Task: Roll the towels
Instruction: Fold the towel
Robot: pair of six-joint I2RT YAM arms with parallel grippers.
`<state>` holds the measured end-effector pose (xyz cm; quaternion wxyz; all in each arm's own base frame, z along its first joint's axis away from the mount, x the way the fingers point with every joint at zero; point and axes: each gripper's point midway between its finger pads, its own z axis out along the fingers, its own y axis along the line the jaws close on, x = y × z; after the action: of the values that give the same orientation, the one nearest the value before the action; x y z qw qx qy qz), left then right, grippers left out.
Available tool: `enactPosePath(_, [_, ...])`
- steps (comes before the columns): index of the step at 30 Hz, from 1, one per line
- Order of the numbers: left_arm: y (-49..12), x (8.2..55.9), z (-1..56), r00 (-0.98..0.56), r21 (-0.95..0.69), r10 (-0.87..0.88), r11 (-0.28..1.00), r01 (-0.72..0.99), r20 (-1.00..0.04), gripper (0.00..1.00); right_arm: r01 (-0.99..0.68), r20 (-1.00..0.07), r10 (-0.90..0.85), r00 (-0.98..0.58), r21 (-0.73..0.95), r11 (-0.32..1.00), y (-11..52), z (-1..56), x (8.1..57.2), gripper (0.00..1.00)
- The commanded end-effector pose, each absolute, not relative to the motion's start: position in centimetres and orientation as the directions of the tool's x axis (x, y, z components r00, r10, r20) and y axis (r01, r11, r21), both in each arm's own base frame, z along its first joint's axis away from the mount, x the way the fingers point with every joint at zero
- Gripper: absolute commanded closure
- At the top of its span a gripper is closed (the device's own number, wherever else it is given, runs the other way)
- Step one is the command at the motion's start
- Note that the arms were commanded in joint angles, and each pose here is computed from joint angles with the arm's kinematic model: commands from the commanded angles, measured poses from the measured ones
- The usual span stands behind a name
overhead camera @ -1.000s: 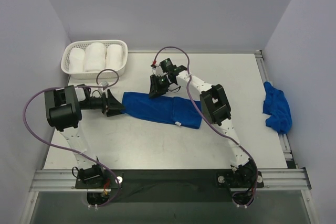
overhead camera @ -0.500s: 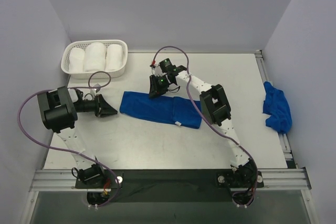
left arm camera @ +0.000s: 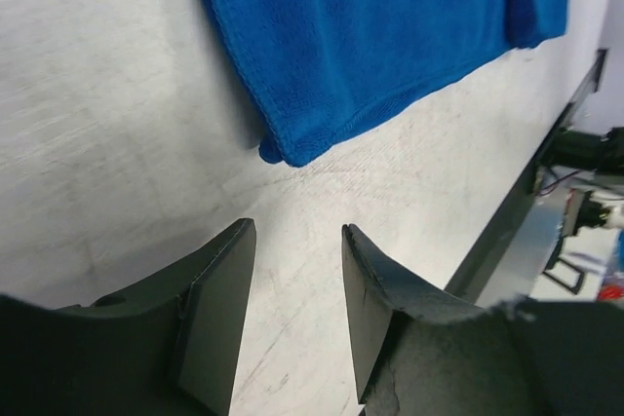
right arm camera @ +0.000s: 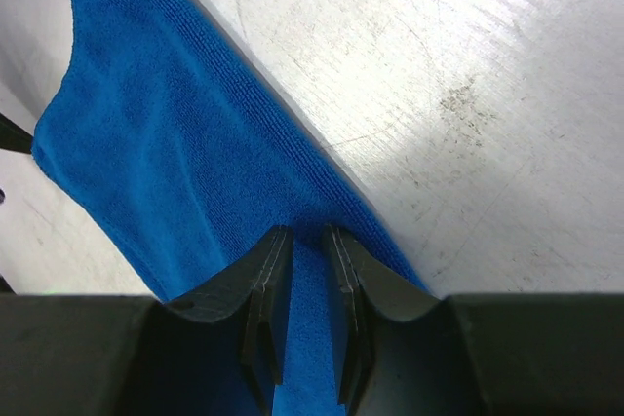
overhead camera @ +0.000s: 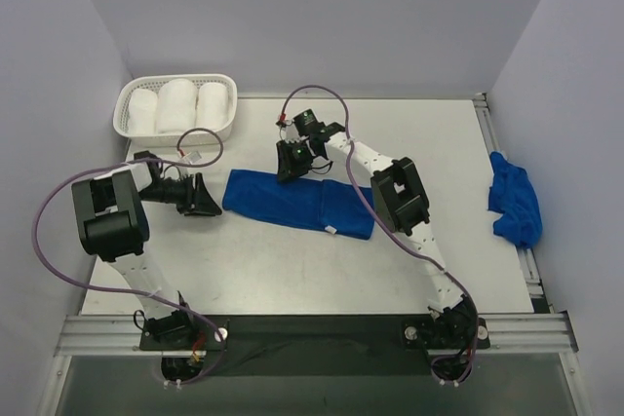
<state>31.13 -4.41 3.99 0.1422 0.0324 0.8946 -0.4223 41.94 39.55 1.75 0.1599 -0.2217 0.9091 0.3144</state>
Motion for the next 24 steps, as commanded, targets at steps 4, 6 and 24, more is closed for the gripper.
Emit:
enactPosePath(4, [-5.3, 32.3, 2.3, -0.915, -0.639, 0.063, 0.696, 0.326, -0.398, 0.48, -0.460, -0.342, -0.346, -0.874, 0.349, 0.816, 34.6, -1.2, 41.5, 0.78])
enactPosePath(6, [-5.7, 32.6, 1.9, -0.913, -0.644, 0.063, 0.689, 0.332, -0.403, 0.48, -0.456, -0.342, -0.343, -0.875, 0.345, 0.820, 34.4, -1.2, 41.7, 0.78])
enactPosePath(24, [-6.4, 36.6, 4.0, -0.859, -0.593, 0.014, 0.718, 0.365, -0.512, 0.51, -0.454, -0.354, -0.363, -0.862, 0.222, 0.863, 29.7, 1.5, 42.5, 0.75])
